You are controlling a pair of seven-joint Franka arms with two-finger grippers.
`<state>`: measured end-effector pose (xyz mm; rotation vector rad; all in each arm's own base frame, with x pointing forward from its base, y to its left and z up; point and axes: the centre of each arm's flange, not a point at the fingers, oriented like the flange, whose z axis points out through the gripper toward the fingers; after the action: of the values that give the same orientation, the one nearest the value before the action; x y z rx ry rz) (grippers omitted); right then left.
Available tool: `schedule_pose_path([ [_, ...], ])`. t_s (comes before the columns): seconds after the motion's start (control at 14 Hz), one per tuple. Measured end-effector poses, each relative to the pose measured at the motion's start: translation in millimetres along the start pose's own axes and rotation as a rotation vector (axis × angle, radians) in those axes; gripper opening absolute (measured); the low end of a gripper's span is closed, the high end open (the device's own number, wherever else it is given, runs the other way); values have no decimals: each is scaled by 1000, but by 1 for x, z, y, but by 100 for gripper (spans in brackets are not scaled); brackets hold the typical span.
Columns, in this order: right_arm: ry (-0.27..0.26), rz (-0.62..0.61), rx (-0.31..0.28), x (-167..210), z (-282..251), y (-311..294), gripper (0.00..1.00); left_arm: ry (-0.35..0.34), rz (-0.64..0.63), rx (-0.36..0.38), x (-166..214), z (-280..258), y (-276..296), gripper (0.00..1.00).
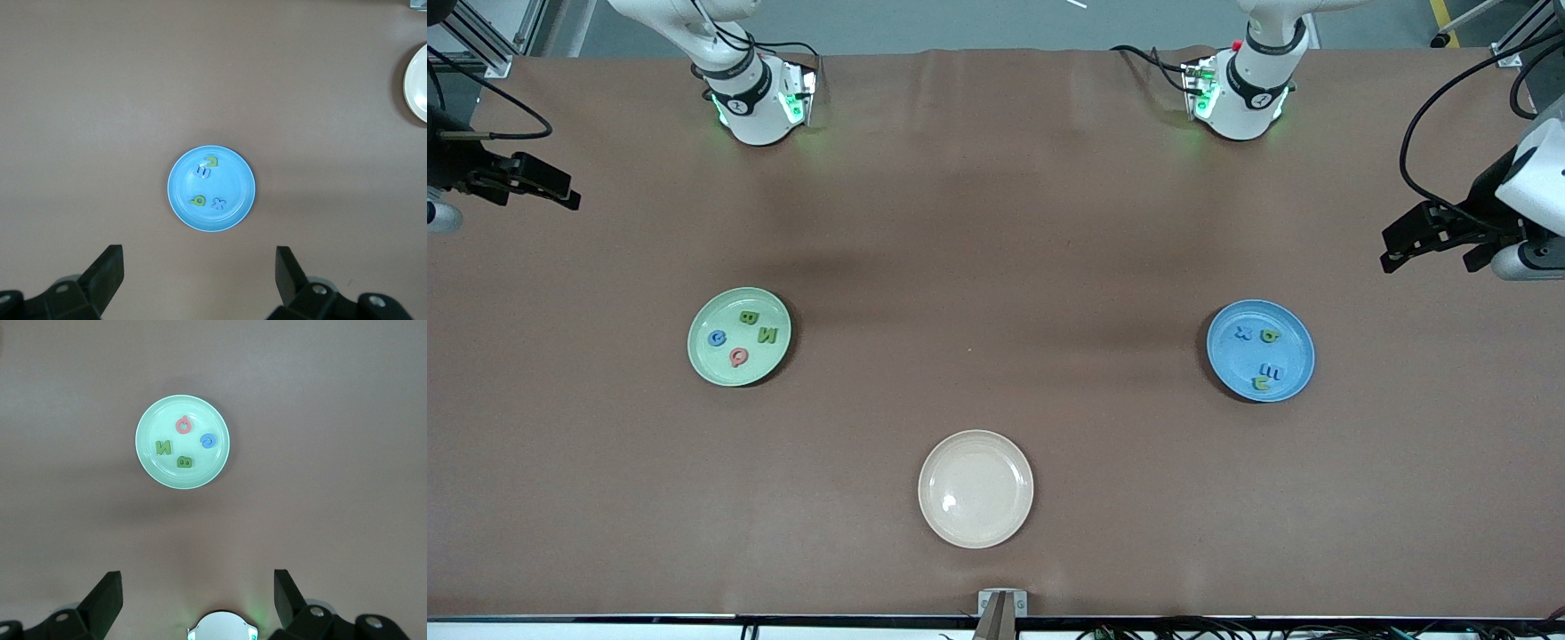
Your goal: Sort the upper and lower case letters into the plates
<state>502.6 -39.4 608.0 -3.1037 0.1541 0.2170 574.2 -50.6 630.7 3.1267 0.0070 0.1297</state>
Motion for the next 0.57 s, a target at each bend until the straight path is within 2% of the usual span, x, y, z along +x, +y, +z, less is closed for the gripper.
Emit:
schedule_pose_path([
  [0.36,17,-2,0,-4,-17,-1,100,-2,0,2,-1,-1,0,100],
  [0.57,55,-7,0,0,-21,-4,100,-5,0,3,-1,-1,0,100],
])
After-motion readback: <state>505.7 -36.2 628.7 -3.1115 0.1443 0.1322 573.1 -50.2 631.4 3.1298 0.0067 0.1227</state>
